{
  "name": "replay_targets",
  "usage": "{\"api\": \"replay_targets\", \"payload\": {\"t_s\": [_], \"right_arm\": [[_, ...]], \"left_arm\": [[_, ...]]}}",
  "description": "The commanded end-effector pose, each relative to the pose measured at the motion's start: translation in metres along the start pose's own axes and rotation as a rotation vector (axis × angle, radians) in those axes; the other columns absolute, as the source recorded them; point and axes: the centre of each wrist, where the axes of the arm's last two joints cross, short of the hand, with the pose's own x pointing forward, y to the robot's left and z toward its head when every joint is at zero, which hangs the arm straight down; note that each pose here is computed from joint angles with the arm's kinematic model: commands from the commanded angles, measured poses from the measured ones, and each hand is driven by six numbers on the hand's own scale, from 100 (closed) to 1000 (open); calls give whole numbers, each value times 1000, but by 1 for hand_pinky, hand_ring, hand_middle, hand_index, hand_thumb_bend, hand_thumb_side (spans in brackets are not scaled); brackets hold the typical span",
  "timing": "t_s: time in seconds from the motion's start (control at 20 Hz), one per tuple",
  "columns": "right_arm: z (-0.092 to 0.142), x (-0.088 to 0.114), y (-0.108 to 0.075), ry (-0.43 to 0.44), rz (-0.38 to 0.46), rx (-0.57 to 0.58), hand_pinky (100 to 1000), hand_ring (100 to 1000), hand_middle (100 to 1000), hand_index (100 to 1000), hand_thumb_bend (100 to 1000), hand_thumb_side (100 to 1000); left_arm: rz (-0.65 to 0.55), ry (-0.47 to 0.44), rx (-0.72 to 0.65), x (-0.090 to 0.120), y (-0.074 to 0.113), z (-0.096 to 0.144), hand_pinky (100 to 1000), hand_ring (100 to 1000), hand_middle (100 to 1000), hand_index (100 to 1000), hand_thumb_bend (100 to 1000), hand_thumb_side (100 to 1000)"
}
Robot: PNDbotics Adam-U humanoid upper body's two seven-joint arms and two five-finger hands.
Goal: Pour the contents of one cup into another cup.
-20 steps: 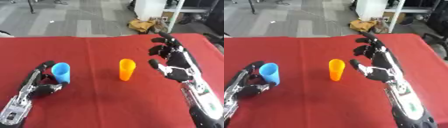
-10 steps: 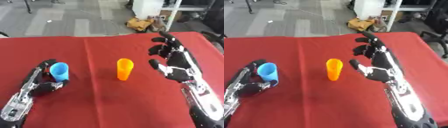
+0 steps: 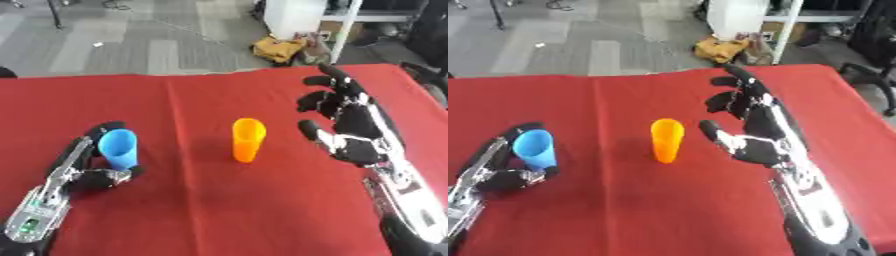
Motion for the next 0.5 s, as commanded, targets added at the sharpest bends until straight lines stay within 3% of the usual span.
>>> {"api": "replay_targets", "payload": {"t_s": [0.05,0.5], "right_arm": [[-8,9,-2,-34,9,10,648,653,746,931,496,100],[-8,9,-1,-33,7,14,647,652,744,931,497,100]], "left_arm": [[-21,-38,-23,13,7,-10,606,909,846,783,684,100],[-14,-6,-44,6,0,-9,555,837,766,762,615,100]]}}
